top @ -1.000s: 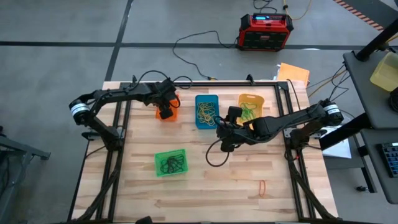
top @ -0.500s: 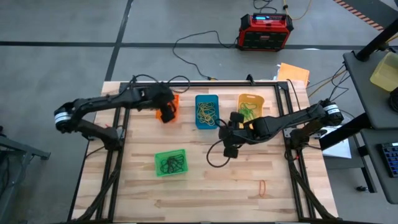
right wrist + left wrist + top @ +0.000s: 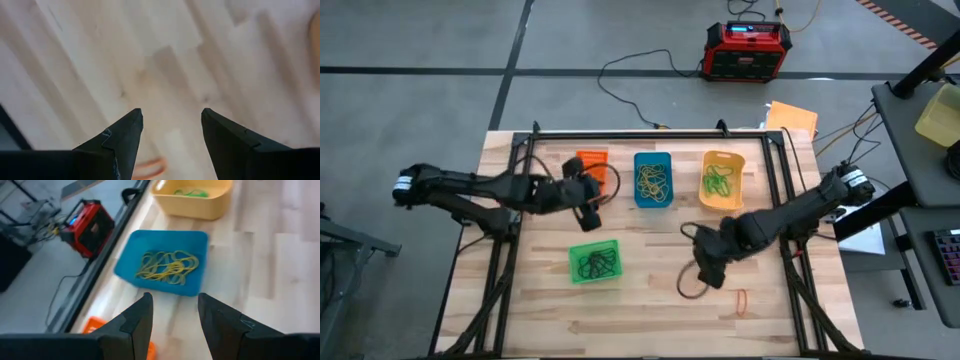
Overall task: Sort rubber bands into baskets
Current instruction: Put the orange rubberband into the orange bin
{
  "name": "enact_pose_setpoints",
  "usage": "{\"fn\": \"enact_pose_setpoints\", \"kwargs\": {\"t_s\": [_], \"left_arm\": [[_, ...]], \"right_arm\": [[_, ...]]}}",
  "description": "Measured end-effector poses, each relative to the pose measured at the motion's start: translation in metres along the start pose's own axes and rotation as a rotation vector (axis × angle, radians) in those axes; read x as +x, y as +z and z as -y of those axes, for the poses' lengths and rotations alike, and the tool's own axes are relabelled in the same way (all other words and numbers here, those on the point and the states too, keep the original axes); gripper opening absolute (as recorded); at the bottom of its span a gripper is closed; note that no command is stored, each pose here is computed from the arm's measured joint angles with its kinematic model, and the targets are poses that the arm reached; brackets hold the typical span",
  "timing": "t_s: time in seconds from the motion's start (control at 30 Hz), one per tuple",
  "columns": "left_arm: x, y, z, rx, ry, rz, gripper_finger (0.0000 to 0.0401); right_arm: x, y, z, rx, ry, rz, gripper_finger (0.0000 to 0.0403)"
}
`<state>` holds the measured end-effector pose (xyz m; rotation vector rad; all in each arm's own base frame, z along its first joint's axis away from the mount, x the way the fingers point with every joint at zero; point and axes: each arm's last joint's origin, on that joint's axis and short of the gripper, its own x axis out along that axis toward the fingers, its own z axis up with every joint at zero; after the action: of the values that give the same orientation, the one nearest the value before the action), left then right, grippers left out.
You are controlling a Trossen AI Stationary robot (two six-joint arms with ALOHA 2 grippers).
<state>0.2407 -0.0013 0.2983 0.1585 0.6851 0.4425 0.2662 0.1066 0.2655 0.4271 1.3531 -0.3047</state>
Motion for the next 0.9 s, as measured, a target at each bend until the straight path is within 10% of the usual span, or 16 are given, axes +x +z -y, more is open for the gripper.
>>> {"fn": "enact_pose_setpoints", "kwargs": {"t_s": [0.43,0.9], "left_arm": [[-0.026,-0.001,0.041,0.018,-0.057,0.09,0.0142],[-0.037,-0.008,0.072,0.087,-0.122,0.103,0.0142]], "right_arm": [[0.028,-0.079,-0.025,0.426,-0.083,-0.126,0.0199],[0.075,-0.119,-0.02,0.618,-0.049,-0.172,0.0199]]}}
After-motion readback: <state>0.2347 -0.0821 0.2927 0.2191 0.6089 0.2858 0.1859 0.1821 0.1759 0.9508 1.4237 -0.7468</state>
